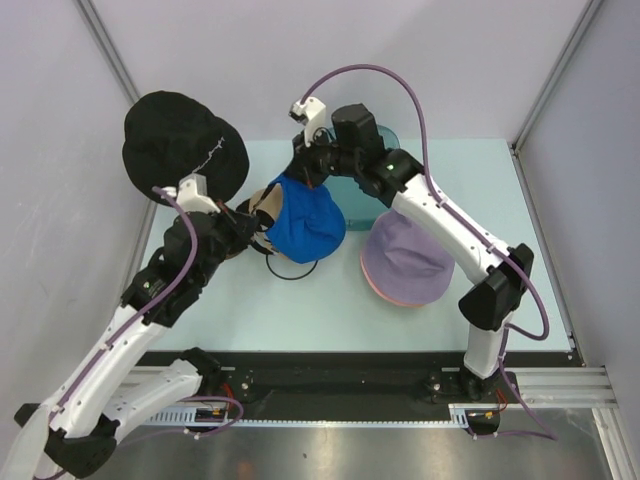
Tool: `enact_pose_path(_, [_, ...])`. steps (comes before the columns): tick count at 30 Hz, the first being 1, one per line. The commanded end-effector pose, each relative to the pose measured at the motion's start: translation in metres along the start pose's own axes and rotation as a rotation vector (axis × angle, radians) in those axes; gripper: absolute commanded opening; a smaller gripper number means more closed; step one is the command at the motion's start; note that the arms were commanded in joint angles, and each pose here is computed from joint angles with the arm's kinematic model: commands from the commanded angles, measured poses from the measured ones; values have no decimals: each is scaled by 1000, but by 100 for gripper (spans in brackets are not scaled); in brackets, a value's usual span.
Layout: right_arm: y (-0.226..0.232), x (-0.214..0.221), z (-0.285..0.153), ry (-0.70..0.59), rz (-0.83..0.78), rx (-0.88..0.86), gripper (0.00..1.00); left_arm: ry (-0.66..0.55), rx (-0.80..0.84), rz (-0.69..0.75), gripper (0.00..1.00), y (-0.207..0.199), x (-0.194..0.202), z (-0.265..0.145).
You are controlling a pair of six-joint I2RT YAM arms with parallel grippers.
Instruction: Stack the hats
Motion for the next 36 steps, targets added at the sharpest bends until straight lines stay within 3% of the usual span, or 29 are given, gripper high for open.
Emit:
enact_pose_path(1, [-24, -41, 0, -187, -53, 178, 0, -67, -164, -28, 0, 34, 5, -7])
enact_pose_path(10, [-27, -25, 56, -192, 15, 216, 0, -79, -128, -8, 0, 47, 3, 20])
enact_pose_path(12, [-29, -24, 55, -176, 56, 183, 16, -87, -117, -7, 0, 43, -2, 24])
enact_pose_path(13, [-30, -30, 51, -187, 67, 169, 31, -96, -103, 2, 0, 37, -8, 27])
enact_pose_path(14, [-37, -29, 46, -172, 86, 167, 62, -98, -104, 5, 0, 35, -11, 28])
enact_pose_path(17, [-53, -30, 21, -159, 166, 144, 89, -110, -97, 7, 0, 27, -21, 32])
enact_pose_path(18, [-55, -30, 12, -157, 202, 132, 93, -112, -97, 4, 0, 26, -23, 33])
enact_pose_path(24, [-65, 14, -44, -53, 283, 157, 95, -153, -70, -41, 0, 17, -38, 38])
enact_pose_path(30, [-33, 80, -70, -20, 312, -42, 94, -140, -59, -36, 0, 15, -45, 51])
enact_pose_path(32, [-24, 76, -85, -72, 291, -48, 94, -138, -56, -32, 0, 12, -47, 52])
enact_pose_path(36, [-13, 89, -90, -52, 300, -90, 90, -138, -64, -18, 0, 11, -50, 54])
Point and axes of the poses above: each gripper's point midway between its finger pads, its own z axis out along the fingers, its own y axis along the line the jaws close on, x = y × z, the point moved 10 cm from there along -z, back along the fingers, and after that the axes turned 11 degrees about -z, right-handed, at the moved point
